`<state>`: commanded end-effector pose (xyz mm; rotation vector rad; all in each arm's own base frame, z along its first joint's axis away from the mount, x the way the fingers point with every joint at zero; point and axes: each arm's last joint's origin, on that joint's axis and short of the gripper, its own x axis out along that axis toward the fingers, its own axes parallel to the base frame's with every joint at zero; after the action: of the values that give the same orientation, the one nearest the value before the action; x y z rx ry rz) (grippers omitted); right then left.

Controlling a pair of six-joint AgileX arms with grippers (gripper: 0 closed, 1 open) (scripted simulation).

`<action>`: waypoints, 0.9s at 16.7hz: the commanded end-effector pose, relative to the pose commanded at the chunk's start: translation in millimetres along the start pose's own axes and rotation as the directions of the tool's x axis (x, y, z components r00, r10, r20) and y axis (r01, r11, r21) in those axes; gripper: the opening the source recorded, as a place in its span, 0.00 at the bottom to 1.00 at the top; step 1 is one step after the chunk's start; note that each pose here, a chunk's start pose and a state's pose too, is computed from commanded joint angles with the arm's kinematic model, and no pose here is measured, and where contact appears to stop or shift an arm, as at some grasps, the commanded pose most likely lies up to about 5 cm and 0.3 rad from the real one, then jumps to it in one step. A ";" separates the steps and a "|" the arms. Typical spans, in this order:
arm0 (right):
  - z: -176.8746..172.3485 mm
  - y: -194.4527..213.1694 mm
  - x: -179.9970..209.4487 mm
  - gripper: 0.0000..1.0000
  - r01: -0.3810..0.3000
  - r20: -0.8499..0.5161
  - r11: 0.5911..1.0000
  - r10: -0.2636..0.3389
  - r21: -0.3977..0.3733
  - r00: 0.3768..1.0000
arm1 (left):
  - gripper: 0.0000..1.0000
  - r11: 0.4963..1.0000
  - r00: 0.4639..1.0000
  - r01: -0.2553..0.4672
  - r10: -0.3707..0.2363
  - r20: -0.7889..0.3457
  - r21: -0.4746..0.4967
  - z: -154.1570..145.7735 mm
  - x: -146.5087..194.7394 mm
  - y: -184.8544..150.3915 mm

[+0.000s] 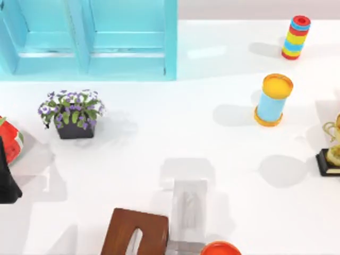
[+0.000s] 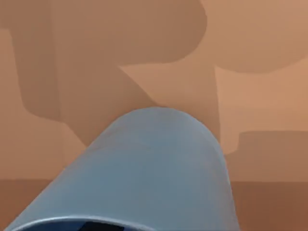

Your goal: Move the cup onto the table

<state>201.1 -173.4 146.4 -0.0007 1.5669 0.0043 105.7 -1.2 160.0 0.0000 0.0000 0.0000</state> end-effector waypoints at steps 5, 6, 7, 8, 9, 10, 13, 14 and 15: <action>0.0 0.0 0.0 0.40 0.000 0.000 1.000 0.000 0.000 1.000 | 1.00 1.000 1.000 0.000 0.000 0.000 0.000 0.0 0.0 0.0; 0.0 0.0 0.0 0.32 0.000 0.000 1.000 0.000 0.000 1.000 | 1.00 1.000 1.000 0.000 0.000 0.000 0.000 0.0 0.0 0.0; 0.0 0.0 0.0 0.25 0.000 0.000 1.000 0.000 0.000 1.000 | 1.00 1.000 1.000 0.000 0.000 0.000 0.000 0.0 0.0 0.0; 0.0 0.0 0.0 0.17 0.000 0.000 1.000 0.000 0.000 1.000 | 1.00 1.000 1.000 0.000 0.000 0.000 0.000 0.0 0.0 0.0; 0.0 0.0 0.0 0.10 0.000 0.000 1.000 0.000 0.000 1.000 | 1.00 1.000 1.000 0.000 0.000 0.000 0.000 0.0 0.0 0.0; 0.0 0.0 0.0 0.02 0.000 0.000 1.000 0.000 0.000 1.000 | 1.00 1.000 1.000 0.000 0.000 0.000 0.000 0.0 0.0 0.0; 0.0 0.0 0.0 0.00 0.000 0.000 1.000 0.000 0.000 1.000 | 1.00 1.000 1.000 0.000 0.000 0.000 0.000 0.0 0.0 0.0; 0.0 0.0 0.0 0.00 0.000 0.000 1.000 0.000 0.000 1.000 | 1.00 1.000 1.000 0.000 0.000 0.000 0.000 0.0 0.0 0.0; 0.0 0.0 0.0 0.00 0.000 0.000 1.000 0.000 0.000 1.000 | 1.00 1.000 1.000 0.000 0.000 0.000 0.000 0.0 0.0 0.0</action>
<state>201.1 -173.4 146.4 -0.0007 1.5669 0.0043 105.7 -1.2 160.0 0.0000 0.0000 0.0000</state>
